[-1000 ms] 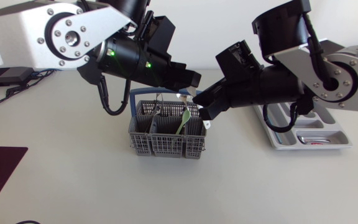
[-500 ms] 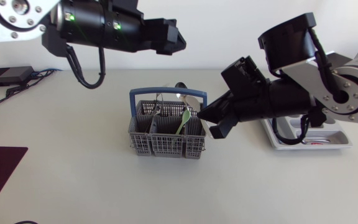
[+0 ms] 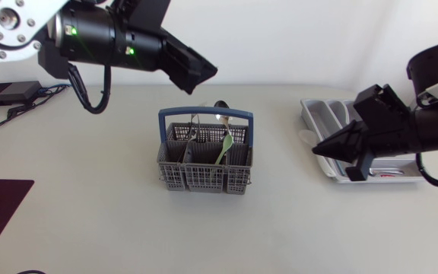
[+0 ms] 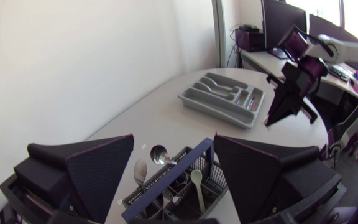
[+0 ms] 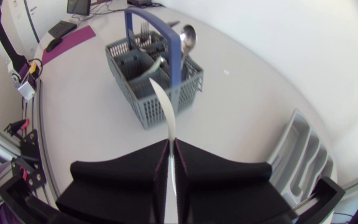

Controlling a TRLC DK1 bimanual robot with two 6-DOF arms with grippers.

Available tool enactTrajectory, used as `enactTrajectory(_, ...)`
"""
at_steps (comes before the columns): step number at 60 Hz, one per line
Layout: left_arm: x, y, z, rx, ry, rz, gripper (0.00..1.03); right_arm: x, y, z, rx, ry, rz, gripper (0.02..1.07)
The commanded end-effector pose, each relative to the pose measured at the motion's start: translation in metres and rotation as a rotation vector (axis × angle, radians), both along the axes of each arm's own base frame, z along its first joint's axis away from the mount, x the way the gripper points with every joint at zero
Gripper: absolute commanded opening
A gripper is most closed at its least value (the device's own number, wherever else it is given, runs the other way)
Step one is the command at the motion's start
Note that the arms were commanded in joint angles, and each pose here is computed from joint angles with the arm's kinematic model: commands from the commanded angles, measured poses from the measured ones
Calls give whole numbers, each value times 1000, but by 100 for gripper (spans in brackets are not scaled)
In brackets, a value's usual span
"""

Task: Sort the cutlery from the basket into the organizer compartments.

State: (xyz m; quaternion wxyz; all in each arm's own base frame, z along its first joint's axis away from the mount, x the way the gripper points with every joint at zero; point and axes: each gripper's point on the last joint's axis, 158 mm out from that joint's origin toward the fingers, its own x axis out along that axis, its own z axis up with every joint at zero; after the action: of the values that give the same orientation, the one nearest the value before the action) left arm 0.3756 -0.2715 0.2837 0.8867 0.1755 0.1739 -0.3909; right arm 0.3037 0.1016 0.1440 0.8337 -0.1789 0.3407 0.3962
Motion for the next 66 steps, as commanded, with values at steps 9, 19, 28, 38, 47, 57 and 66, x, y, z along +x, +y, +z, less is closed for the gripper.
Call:
enactTrajectory(9, -2, 0, -43, 159, -51, -96, 94, 20, -84, -28, -126, 16, 68, 7)
enactTrajectory(19, -10, -10, -69, 247, -84, -172, 96, 29, -136, -43, -181, 40, 121, 8)
enactTrajectory(28, -15, -15, -87, 333, -147, -230, 96, 37, -180, -61, -294, 22, 194, 8)
enactTrajectory(38, -19, -19, -103, 405, -175, -274, 97, 50, -226, -78, -408, 40, 247, 8)
enactTrajectory(47, -20, -22, -109, 433, -179, -284, 97, 55, -257, -102, -502, 110, 282, 8)
enactTrajectory(57, -23, -26, -118, 452, -172, -300, 97, 60, -285, -128, -610, 141, 302, 8)
enactTrajectory(66, -24, -28, -122, 478, -185, -314, 97, 69, -301, -142, -689, 117, 305, 8)
